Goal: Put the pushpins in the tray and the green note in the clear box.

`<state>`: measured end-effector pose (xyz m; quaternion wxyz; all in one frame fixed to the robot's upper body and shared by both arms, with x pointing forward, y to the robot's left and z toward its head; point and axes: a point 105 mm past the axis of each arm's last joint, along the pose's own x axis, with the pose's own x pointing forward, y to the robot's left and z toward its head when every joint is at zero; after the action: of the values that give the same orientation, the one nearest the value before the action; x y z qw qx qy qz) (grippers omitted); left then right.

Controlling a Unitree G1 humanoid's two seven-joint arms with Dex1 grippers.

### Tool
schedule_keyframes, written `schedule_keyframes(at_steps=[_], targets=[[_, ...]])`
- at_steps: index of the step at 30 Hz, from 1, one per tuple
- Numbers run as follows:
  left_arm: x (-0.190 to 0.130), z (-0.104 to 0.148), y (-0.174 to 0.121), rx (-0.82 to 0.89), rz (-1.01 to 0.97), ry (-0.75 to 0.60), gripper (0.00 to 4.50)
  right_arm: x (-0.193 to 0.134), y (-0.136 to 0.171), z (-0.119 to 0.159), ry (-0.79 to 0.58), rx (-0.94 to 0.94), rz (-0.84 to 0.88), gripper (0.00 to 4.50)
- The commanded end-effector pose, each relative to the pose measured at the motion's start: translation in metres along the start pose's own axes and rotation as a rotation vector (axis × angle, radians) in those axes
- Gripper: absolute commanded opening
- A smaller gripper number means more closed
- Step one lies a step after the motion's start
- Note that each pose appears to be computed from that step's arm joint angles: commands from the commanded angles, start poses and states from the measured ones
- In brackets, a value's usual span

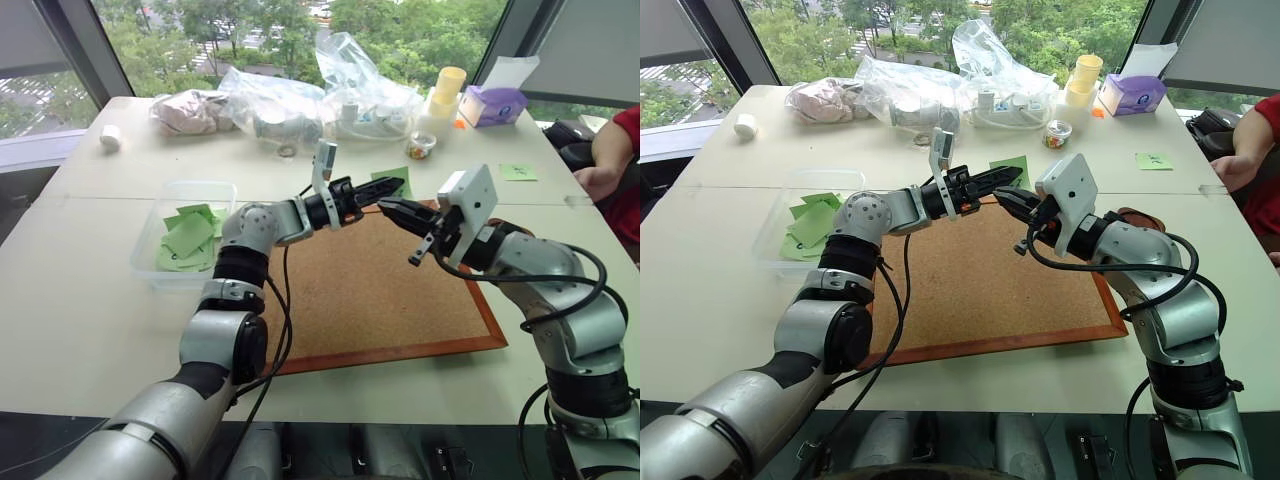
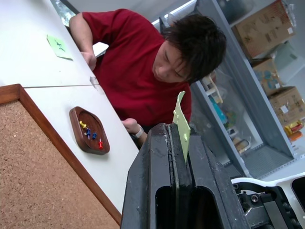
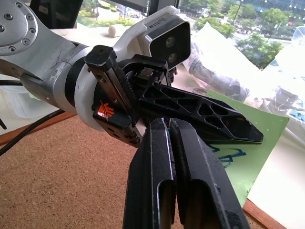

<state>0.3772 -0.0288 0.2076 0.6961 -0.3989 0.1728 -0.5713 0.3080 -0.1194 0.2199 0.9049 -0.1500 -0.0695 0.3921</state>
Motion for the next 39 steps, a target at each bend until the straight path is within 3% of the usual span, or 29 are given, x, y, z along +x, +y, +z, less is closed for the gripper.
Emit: schedule_keyframes(at_steps=[1,5,15,17,20,25,28,31,39], targets=[[0.002,0.003,-0.005,0.079,-0.006,0.012,0.03,0.000,0.002,0.015,-0.055,-0.044,-0.008,0.00],[-0.004,-0.001,0.012,0.072,0.065,0.005,0.03,0.001,0.001,0.019,-0.083,-0.040,-0.026,0.00],[-0.006,-0.002,0.015,0.103,0.073,0.010,0.03,0.002,-0.002,0.020,-0.091,-0.044,-0.045,0.00],[-0.007,-0.001,0.013,0.219,0.087,0.035,0.03,-0.005,-0.016,0.024,-0.123,0.005,-0.124,0.00],[-0.011,0.001,0.009,0.544,0.131,0.117,0.03,-0.029,-0.057,0.026,-0.170,0.104,-0.353,0.00],[-0.019,0.004,-0.014,0.996,0.118,0.249,0.03,-0.077,-0.114,-0.012,-0.029,0.191,-0.720,0.00],[-0.024,-0.003,-0.029,1.191,0.065,0.353,0.03,-0.094,-0.127,-0.045,0.106,0.248,-0.817,0.00],[-0.030,-0.018,-0.036,1.211,0.025,0.430,0.03,-0.105,-0.136,-0.078,0.225,0.263,-0.897,0.00],[-0.039,-0.037,-0.028,1.141,0.067,0.426,0.03,-0.110,-0.145,-0.117,0.285,0.337,-0.949,0.00]])
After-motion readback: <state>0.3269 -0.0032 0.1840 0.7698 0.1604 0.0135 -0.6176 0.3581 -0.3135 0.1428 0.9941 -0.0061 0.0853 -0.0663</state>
